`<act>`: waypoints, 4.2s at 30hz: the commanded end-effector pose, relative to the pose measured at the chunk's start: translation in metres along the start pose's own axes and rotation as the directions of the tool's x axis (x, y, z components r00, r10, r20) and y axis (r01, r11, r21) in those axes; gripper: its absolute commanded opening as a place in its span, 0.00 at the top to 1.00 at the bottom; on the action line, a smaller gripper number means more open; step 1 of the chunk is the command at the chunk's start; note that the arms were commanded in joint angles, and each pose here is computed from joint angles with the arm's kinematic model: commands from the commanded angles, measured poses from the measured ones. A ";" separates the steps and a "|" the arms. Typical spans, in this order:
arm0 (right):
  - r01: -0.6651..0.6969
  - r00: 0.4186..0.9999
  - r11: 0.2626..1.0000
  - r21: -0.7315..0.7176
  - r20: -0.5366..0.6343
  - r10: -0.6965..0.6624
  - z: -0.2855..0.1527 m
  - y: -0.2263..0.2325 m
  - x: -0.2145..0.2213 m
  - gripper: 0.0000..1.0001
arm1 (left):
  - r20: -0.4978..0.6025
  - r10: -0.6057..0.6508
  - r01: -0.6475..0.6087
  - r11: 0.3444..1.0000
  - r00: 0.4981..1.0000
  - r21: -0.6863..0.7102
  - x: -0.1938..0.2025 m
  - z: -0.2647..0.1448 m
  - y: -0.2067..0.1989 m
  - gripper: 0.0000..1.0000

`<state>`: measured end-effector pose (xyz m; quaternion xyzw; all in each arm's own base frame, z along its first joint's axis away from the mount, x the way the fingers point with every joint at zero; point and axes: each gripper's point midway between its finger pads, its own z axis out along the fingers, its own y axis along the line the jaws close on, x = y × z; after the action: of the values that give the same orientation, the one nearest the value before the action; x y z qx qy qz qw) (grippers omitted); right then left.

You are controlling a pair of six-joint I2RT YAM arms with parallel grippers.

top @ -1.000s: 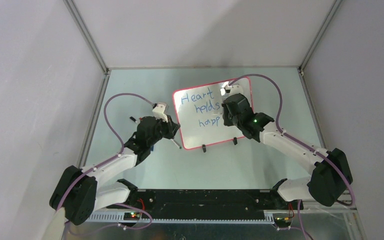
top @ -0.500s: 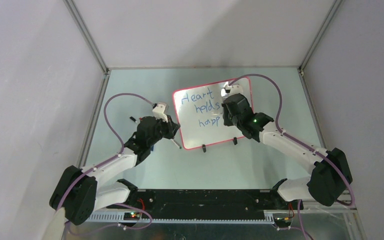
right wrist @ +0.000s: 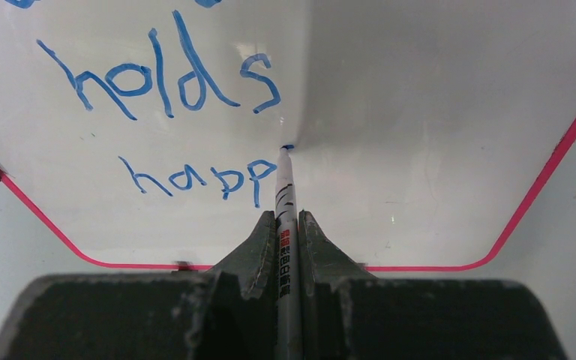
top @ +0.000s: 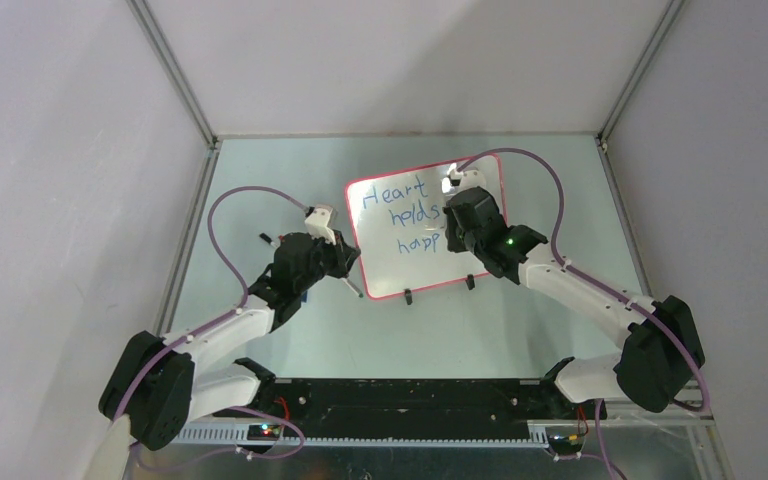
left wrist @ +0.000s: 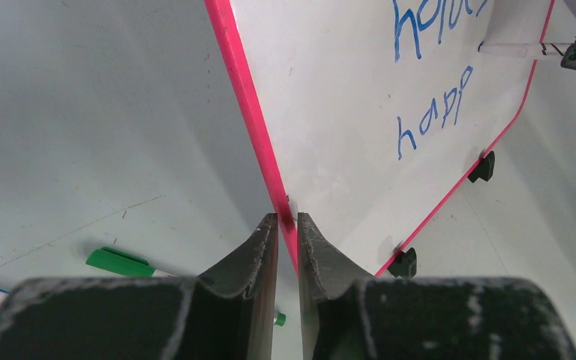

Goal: Write a sentence on the whiteboard

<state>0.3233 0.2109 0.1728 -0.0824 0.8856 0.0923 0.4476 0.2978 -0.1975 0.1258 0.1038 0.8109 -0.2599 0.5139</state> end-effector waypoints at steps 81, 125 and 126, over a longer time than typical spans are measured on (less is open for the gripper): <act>-0.001 0.997 1.000 0.012 -0.080 0.002 0.000 -0.002 0.029 1.00 | 0.051 0.032 -0.032 0.999 0.998 0.002 -0.016 -0.002 -0.003 0.80; -0.030 0.999 1.000 0.010 0.024 0.030 -0.008 -0.010 -0.012 1.00 | 0.047 0.029 -0.030 1.000 0.998 0.008 -0.015 -0.002 -0.004 0.80; -0.030 0.999 0.999 0.011 0.025 0.030 -0.008 -0.011 -0.012 1.00 | 0.047 0.029 -0.029 1.000 0.998 0.007 -0.015 -0.002 -0.004 0.80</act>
<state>0.3130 0.1941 0.1648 -0.0712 0.8968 0.0848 0.4284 0.2978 -0.1976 0.1258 0.1039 0.8109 -0.2600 0.5138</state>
